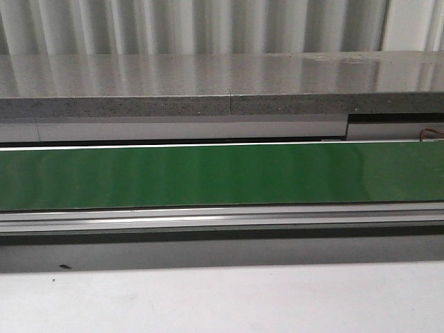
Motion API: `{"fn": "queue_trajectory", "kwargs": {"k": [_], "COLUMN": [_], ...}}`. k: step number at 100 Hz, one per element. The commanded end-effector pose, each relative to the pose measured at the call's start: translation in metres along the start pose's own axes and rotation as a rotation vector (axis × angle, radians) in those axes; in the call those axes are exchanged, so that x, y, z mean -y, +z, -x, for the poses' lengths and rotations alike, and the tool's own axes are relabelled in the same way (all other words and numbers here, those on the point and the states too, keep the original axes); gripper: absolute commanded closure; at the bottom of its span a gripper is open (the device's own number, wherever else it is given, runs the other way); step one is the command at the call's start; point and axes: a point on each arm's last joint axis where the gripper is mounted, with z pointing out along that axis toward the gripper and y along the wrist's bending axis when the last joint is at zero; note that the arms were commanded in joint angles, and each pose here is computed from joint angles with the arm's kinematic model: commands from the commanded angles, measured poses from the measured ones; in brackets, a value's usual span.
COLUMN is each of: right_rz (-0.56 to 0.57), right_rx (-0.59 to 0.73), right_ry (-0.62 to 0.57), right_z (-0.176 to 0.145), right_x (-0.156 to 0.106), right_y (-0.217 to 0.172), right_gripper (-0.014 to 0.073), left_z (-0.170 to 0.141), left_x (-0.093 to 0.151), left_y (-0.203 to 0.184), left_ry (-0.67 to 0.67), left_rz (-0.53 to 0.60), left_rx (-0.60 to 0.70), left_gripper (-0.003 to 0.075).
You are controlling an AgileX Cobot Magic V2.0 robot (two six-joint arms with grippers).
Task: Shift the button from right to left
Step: 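Move the right gripper down toward the yellow button in the green bin, then grasp the yellow-capped button with the right gripper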
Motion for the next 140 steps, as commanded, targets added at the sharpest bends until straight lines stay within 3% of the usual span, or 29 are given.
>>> {"fn": "queue_trajectory", "kwargs": {"k": [1, 29, 39, 82, 91, 108, 115, 140], "right_rz": [-0.007, -0.016, -0.020, -0.029, -0.029, -0.032, -0.033, -0.059], "right_rx": [-0.001, -0.343, -0.395, -0.721, -0.788, -0.875, -0.903, -0.982], "right_ry": [-0.010, -0.022, -0.026, -0.019, -0.014, -0.011, -0.009, 0.008], "right_z": [0.029, 0.082, 0.098, 0.110, 0.110, 0.107, 0.104, 0.099], "right_x": [-0.001, -0.004, -0.005, -0.005, -0.005, -0.005, -0.004, 0.003], "right_y": [-0.001, 0.011, 0.022, 0.090, 0.105, 0.132, 0.142, 0.178], "right_gripper": [0.0662, 0.0662, 0.0662, 0.0652, 0.0564, 0.0165, 0.0050, 0.0055], "left_z": [-0.005, -0.005, -0.005, -0.005, -0.005, -0.005, -0.005, -0.005], "left_x": [0.001, 0.001, 0.001, 0.001, 0.001, 0.001, 0.001, 0.001], "left_y": [0.001, 0.001, 0.001, 0.001, 0.001, 0.001, 0.001, 0.001], "left_ry": [-0.010, -0.010, -0.010, -0.010, -0.010, -0.010, -0.010, -0.010], "left_rz": [-0.003, -0.003, -0.003, -0.003, -0.003, -0.003, -0.003, -0.003], "left_rx": [0.068, 0.068, 0.068, 0.068, 0.068, 0.068, 0.068, 0.068], "left_gripper": [0.0741, 0.0741, 0.0741, 0.0741, 0.0741, 0.0741, 0.0741, 0.0741]}}
